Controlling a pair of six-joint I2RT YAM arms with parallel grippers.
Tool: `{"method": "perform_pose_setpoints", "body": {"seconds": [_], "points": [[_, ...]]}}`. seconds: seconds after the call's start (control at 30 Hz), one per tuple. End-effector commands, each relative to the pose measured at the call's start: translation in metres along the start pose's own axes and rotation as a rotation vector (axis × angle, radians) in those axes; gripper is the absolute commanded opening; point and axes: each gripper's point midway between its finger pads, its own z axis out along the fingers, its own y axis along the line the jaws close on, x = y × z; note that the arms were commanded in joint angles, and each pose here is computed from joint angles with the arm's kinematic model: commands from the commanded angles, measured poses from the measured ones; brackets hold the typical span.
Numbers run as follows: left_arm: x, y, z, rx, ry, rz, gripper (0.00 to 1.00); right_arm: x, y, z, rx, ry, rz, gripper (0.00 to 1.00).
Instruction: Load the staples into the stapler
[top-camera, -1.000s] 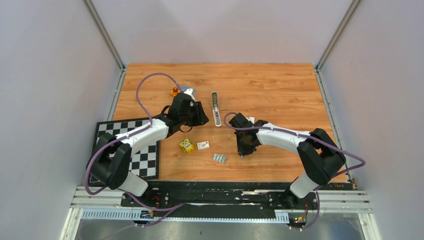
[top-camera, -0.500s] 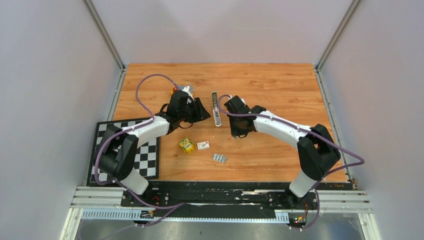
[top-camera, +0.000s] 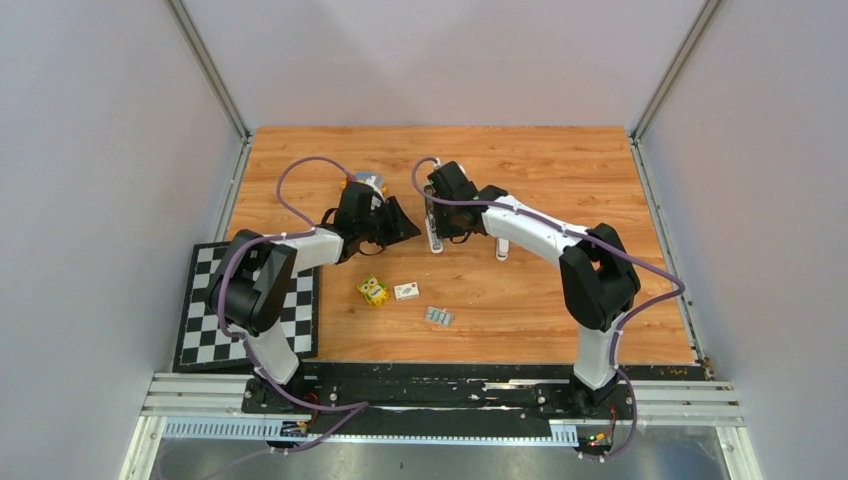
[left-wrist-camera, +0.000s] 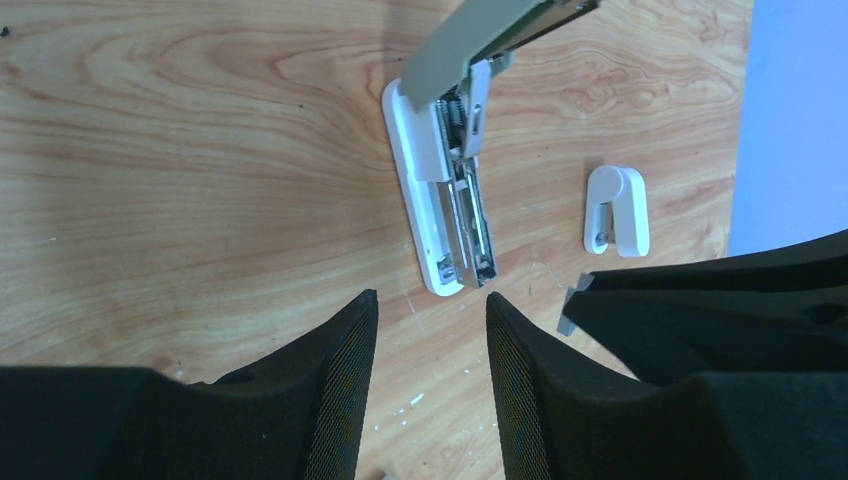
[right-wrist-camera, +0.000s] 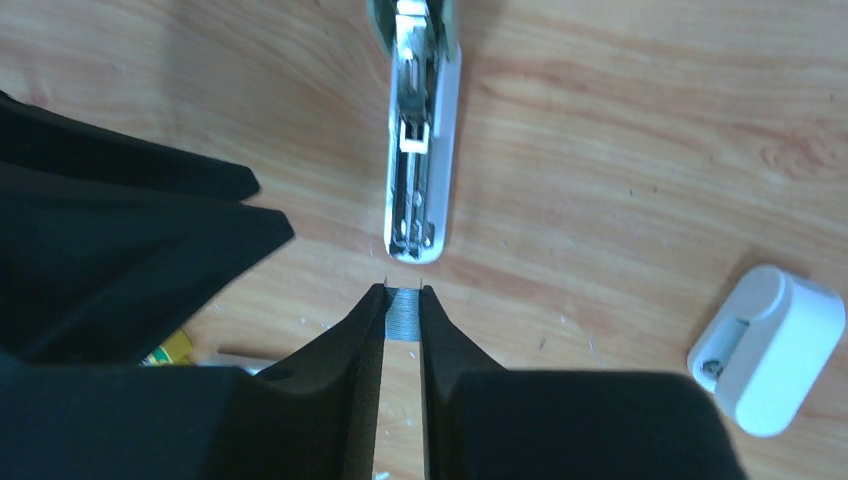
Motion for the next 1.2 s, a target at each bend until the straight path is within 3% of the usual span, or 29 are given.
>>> {"method": "perform_pose_setpoints", "body": {"seconds": [0.0,0.4,1.17], "points": [[-0.007,0.001,0.011,0.038,-0.020,-0.034,0.47,-0.028,0.004,0.008,-0.024,-0.047,0.007,0.16],[-0.011,0.004,0.036,0.053,-0.008,-0.045,0.44,-0.040,0.009,0.029,-0.051,-0.060,0.019,0.16],[-0.005,0.008,0.050,0.078,0.020,-0.051,0.41,-0.025,0.001,0.045,-0.041,-0.025,0.002,0.16]]}}
